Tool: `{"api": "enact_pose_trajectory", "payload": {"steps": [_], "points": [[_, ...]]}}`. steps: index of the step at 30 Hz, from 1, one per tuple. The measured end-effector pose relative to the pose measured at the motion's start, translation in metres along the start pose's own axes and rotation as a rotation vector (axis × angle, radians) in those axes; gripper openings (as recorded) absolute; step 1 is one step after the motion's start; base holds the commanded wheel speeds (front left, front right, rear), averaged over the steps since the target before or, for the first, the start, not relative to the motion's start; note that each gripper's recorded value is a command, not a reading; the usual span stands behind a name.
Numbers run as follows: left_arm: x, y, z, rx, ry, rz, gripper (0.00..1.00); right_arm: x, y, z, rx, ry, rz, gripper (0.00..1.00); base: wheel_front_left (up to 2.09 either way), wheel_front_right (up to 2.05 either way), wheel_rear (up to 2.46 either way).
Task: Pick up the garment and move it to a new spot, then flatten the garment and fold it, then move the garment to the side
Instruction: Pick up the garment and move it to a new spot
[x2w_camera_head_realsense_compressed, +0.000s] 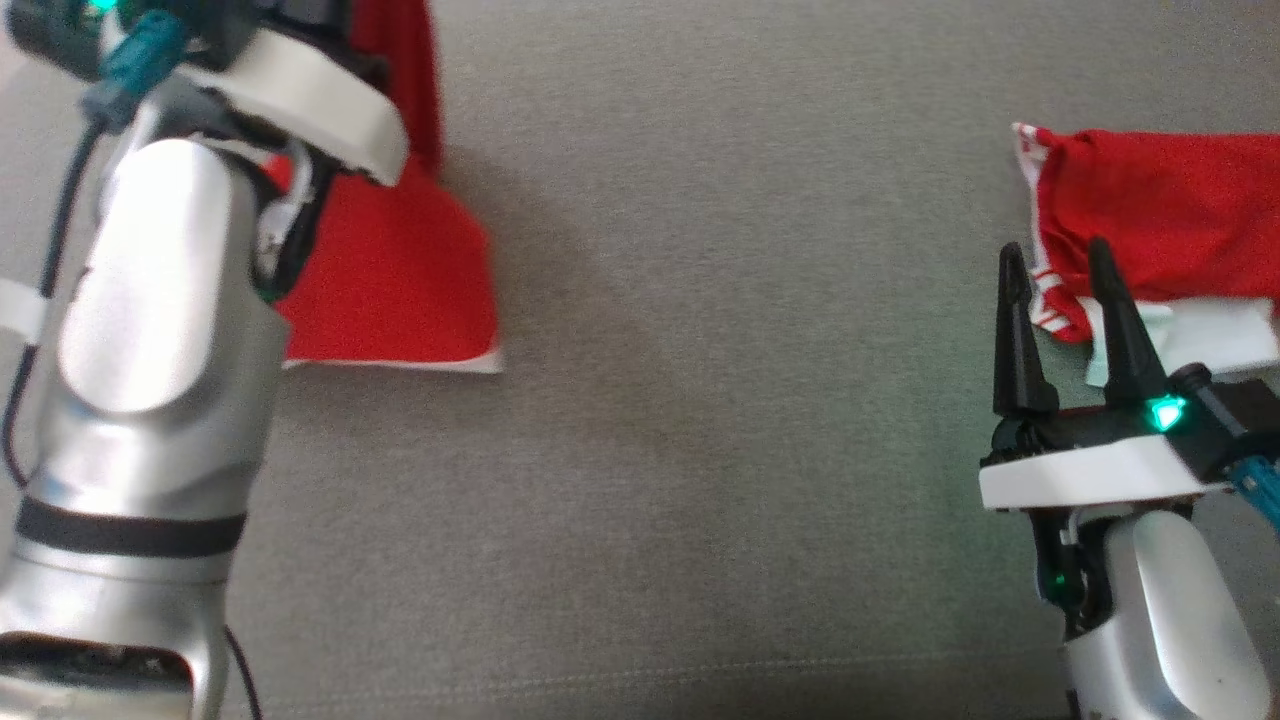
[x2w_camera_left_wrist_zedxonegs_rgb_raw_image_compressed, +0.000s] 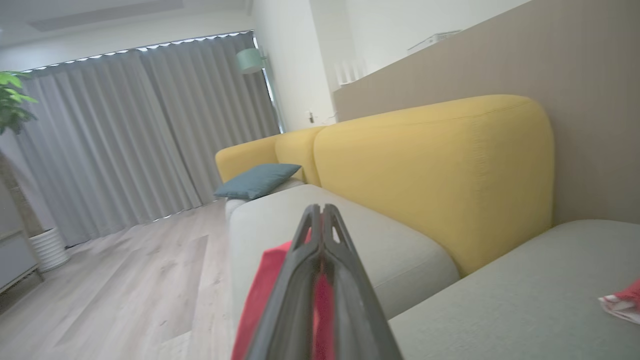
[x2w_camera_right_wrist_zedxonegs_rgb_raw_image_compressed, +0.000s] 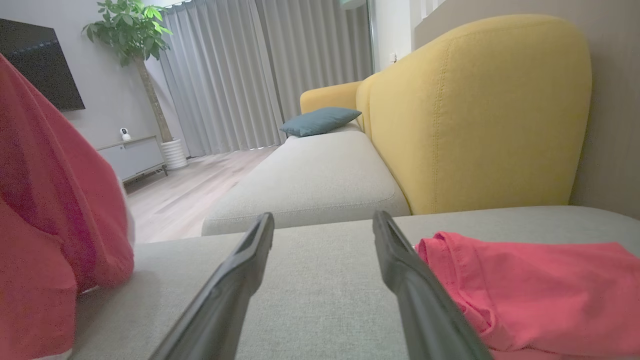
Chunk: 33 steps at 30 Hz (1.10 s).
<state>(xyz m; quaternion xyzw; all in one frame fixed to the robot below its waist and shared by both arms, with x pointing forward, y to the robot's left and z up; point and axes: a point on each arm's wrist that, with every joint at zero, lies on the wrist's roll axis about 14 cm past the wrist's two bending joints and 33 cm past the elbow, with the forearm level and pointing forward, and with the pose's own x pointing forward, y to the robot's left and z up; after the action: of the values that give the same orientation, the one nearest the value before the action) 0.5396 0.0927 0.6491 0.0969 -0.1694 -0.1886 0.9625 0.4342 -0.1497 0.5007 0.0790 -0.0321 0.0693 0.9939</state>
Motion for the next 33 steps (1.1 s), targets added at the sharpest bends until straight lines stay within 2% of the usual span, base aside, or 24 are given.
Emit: {"api": "enact_pose_trajectory", "payload": {"steps": [5,15,23,26,27,28,29,33], "points": [[0.016,-0.047,0.008,-0.038,-0.006,-0.104,0.00,-0.003,-0.016,0.012,0.001,-0.035,-0.047,1.00,0.00,0.00,0.00],[0.036,-0.153,-0.001,-0.146,0.000,-0.331,0.00,-0.007,-0.043,0.012,0.022,-0.038,-0.120,1.00,0.00,0.00,0.00],[0.074,-0.172,0.032,-0.179,-0.128,-0.332,0.00,-0.017,-0.061,0.014,0.033,-0.038,-0.174,1.00,0.00,0.00,0.00],[0.075,-0.188,0.016,-0.181,-0.084,-0.370,0.00,-0.021,-0.066,0.014,0.031,-0.035,-0.192,1.00,0.00,0.00,0.00],[0.073,-0.196,0.005,-0.176,-0.052,-0.392,0.13,-0.022,-0.068,0.013,0.030,-0.035,-0.196,1.00,0.00,0.00,0.00],[0.071,-0.202,-0.004,-0.173,-0.025,-0.411,0.84,-0.022,-0.068,0.013,0.030,-0.033,-0.197,1.00,0.00,0.00,0.00],[0.069,-0.207,-0.013,-0.168,-0.001,-0.426,1.00,-0.023,-0.069,0.012,0.033,-0.031,-0.200,1.00,0.00,0.00,0.00],[0.061,-0.212,-0.040,-0.174,0.061,-0.440,1.00,-0.022,-0.069,0.010,0.036,-0.026,-0.199,1.00,0.00,0.00,0.00]]}}
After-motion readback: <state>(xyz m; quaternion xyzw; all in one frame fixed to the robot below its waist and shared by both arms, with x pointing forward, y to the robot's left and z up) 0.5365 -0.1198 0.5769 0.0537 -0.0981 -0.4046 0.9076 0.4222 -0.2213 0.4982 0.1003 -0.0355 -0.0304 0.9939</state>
